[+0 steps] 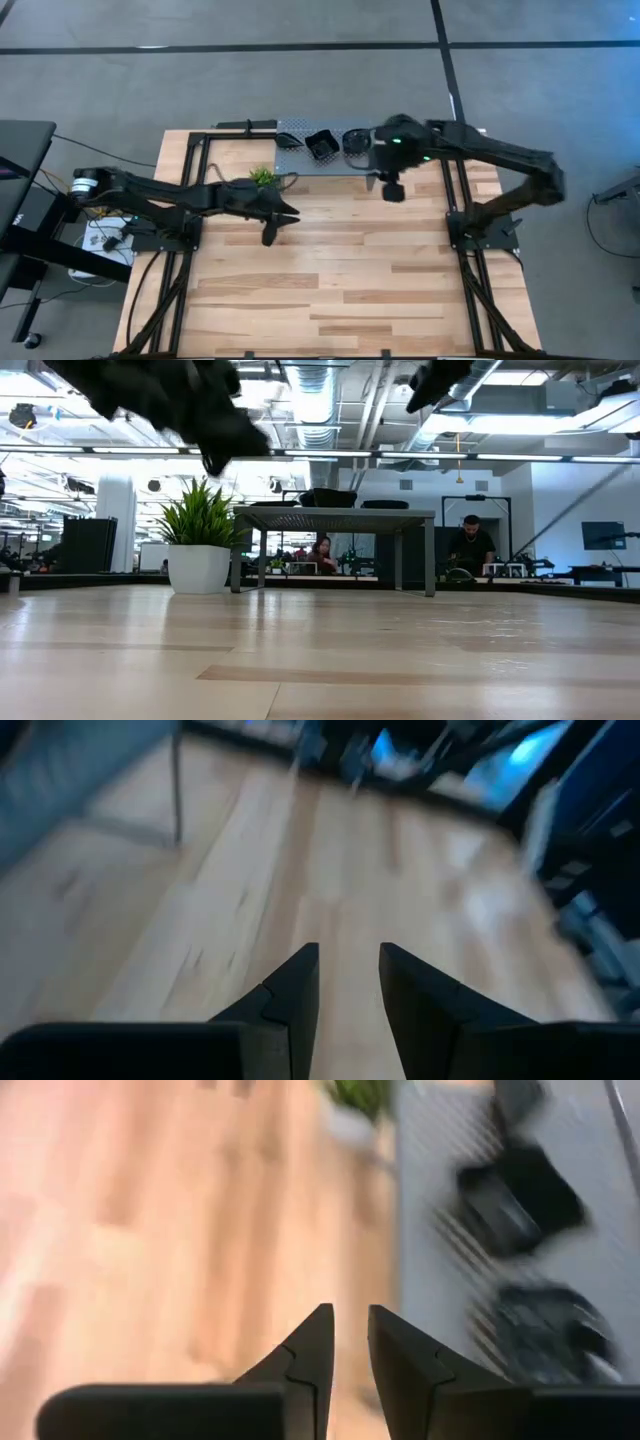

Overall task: Pick & Place Mini shaped plates
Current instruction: Return to Home Position

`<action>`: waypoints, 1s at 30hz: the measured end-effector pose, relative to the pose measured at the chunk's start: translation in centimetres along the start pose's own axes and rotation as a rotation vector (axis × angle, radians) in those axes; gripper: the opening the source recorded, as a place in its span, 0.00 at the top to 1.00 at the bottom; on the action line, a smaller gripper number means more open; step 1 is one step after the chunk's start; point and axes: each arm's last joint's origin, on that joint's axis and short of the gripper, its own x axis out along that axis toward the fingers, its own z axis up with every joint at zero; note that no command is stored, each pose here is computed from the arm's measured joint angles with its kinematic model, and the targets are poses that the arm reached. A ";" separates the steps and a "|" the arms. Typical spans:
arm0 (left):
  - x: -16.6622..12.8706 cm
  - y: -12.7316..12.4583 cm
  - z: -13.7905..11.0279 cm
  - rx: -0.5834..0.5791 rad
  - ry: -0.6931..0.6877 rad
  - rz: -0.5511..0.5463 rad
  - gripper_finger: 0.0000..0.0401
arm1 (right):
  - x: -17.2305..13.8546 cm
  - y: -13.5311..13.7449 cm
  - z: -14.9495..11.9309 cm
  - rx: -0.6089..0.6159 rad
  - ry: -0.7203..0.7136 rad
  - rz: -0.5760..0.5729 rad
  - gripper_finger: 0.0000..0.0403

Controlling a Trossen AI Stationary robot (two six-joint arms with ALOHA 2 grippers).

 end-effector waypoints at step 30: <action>-13.4 0.4 -7.9 0.124 -0.696 0.050 0.73 | 8.0 6.6 -25.1 0.409 -0.778 -0.149 0.85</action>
